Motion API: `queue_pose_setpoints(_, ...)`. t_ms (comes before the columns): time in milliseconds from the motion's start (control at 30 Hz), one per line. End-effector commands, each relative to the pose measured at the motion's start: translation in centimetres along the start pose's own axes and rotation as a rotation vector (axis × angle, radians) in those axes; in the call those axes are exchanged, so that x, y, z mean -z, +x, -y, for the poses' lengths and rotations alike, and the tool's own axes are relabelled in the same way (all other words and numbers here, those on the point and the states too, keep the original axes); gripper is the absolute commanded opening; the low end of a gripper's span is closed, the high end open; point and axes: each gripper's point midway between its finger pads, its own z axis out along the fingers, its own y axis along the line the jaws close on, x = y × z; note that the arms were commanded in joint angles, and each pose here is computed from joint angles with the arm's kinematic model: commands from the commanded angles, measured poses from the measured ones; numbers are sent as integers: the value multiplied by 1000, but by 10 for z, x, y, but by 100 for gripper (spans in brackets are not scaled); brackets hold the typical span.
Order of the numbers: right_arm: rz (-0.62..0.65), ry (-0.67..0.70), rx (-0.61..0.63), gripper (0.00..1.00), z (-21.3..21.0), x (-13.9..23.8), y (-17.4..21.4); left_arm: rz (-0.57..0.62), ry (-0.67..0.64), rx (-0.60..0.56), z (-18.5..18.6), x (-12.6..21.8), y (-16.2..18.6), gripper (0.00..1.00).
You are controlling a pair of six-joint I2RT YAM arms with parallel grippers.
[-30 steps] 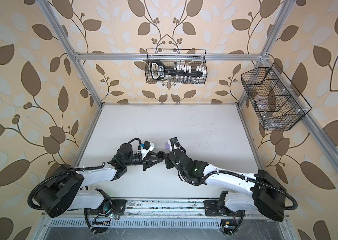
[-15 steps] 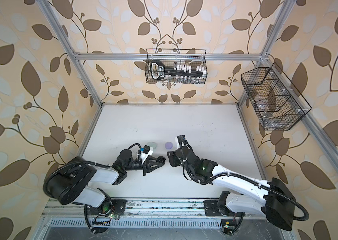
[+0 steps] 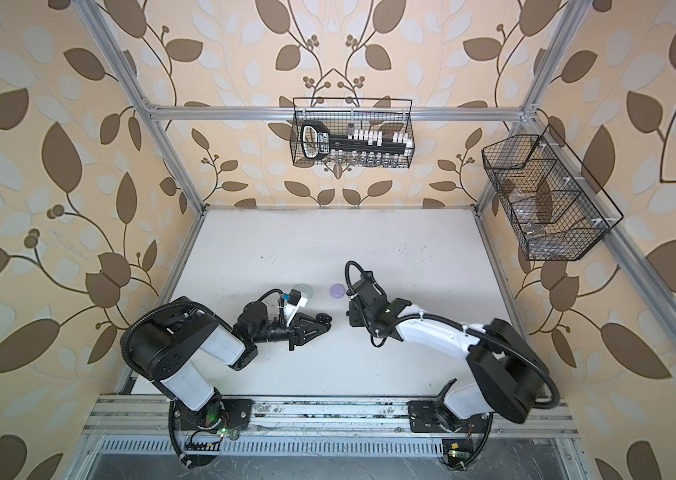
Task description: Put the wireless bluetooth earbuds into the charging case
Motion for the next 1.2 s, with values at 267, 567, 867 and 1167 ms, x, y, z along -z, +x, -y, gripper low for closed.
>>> queue_pose_setpoints(267,112,-41,48,60,-24,22,-16,34,78,-108,18,2,-11,0)
queue_pose_setpoints(567,-19,11,69,52,-18,-9,-4,30,93,-119,21,3,-11,0)
queue_pose_setpoints(867,-115,68,113,48,-22,-42,7,31,97,-148,26,7,-9,0)
queue_pose_setpoints(1167,-142,101,115,39,-17,-53,17,41,101,-165,31,10,-11,0)
